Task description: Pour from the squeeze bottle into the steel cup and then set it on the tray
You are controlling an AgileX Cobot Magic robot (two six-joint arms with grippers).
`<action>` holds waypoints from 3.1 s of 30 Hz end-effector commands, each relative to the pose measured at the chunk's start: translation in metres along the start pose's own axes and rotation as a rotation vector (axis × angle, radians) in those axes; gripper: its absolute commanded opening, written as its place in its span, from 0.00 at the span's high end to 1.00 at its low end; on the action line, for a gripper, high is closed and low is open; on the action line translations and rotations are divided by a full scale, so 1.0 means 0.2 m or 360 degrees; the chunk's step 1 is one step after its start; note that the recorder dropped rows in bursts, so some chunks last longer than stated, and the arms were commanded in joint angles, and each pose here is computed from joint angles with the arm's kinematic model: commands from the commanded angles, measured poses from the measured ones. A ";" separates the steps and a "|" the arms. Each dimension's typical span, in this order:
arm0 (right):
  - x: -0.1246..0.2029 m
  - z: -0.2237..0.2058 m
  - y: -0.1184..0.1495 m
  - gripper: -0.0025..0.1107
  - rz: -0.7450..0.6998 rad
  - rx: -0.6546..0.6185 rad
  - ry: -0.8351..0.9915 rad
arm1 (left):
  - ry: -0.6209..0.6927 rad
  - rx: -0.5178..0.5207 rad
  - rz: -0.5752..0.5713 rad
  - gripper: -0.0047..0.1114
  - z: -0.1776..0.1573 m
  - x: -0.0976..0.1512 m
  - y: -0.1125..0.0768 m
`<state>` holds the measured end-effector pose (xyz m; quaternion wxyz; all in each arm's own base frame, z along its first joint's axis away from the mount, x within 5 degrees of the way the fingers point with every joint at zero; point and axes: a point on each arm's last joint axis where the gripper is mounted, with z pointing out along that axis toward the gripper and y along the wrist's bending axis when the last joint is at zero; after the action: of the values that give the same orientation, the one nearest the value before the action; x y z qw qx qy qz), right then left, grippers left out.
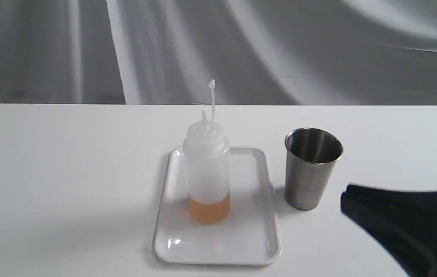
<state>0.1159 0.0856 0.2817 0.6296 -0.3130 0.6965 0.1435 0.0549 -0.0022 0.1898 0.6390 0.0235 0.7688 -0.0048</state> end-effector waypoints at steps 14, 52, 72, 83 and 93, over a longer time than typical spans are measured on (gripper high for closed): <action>0.13 -0.02 0.13 0.98 0.0061 -0.0251 0.0085 | -0.0009 0.0008 -0.0005 0.96 0.00 0.00 0.00; 0.41 -0.26 -0.04 0.98 0.0222 0.0497 0.0028 | -0.0009 0.0008 -0.0002 0.96 0.00 0.00 0.00; 0.38 -0.37 -0.11 0.98 0.0197 0.0955 -0.0107 | -0.0009 0.0008 -0.0005 0.96 0.00 0.00 0.00; 0.39 -0.45 -0.14 0.98 0.0234 0.1284 -0.0135 | -0.0009 0.0008 -0.0002 0.96 0.00 0.00 0.00; 0.41 -0.49 -0.12 0.98 0.0301 0.1393 -0.0151 | -0.0009 0.0008 -0.0005 0.96 0.00 0.00 0.00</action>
<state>0.0536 -0.0113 0.2272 0.7243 0.0423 0.6816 -0.0945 0.0549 -0.0022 0.1898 0.6390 0.0235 0.7688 -0.0048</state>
